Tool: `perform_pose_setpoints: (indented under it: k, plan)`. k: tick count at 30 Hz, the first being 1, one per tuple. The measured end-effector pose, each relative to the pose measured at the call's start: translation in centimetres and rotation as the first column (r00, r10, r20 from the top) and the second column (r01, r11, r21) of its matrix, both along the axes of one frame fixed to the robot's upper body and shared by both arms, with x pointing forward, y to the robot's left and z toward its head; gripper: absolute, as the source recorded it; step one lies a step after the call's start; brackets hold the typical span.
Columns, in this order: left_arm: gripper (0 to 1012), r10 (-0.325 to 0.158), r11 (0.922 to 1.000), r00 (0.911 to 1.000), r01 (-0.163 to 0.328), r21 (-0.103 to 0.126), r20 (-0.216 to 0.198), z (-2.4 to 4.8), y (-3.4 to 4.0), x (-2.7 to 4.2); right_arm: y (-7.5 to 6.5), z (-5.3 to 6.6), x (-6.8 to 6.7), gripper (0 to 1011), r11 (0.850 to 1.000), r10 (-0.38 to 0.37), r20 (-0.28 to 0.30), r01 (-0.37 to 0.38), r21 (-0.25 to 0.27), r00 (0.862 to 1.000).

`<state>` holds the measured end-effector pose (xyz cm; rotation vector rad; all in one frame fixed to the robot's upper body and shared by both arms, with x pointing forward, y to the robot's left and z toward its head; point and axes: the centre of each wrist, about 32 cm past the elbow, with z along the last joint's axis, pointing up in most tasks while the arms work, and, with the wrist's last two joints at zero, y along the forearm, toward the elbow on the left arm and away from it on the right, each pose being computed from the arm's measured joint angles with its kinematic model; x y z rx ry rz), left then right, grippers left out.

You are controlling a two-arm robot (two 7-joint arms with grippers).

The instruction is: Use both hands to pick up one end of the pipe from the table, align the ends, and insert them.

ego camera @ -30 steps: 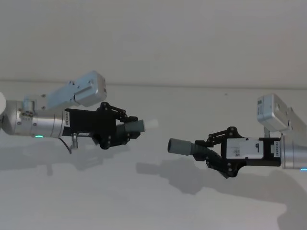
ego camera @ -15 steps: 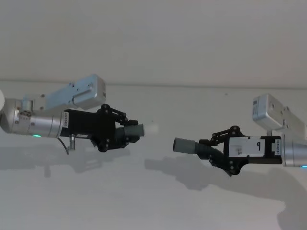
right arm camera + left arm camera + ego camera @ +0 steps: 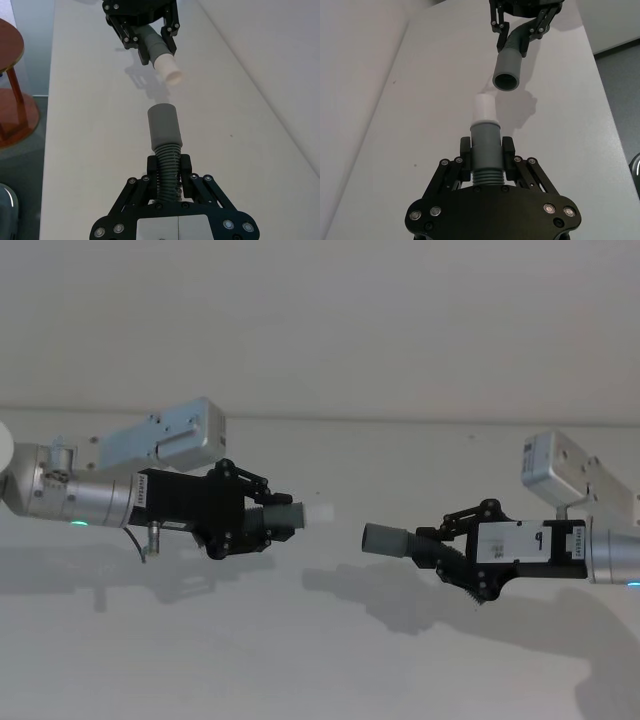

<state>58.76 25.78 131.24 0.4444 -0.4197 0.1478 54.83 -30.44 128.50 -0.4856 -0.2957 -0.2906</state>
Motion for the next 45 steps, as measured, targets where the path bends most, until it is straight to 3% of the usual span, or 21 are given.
perform_pose_setpoints:
  k: [19, 45]
  plan:
    - [352, -0.011, 0.9999, 0.9999, 0.011, 0.003, 0.003, 0.19, -0.69, 0.07, 0.6, 0.3, 0.0, 264, 1.000, -0.013, -0.004, 0.013, -0.007, 1.000]
    - [352, -0.005, 1.0000, 1.0000, 0.005, 0.001, 0.002, 0.12, -0.95, -0.04, 1.3, 0.7, 0.5, 264, 1.000, -0.019, 0.009, 0.019, -0.007, 1.000]
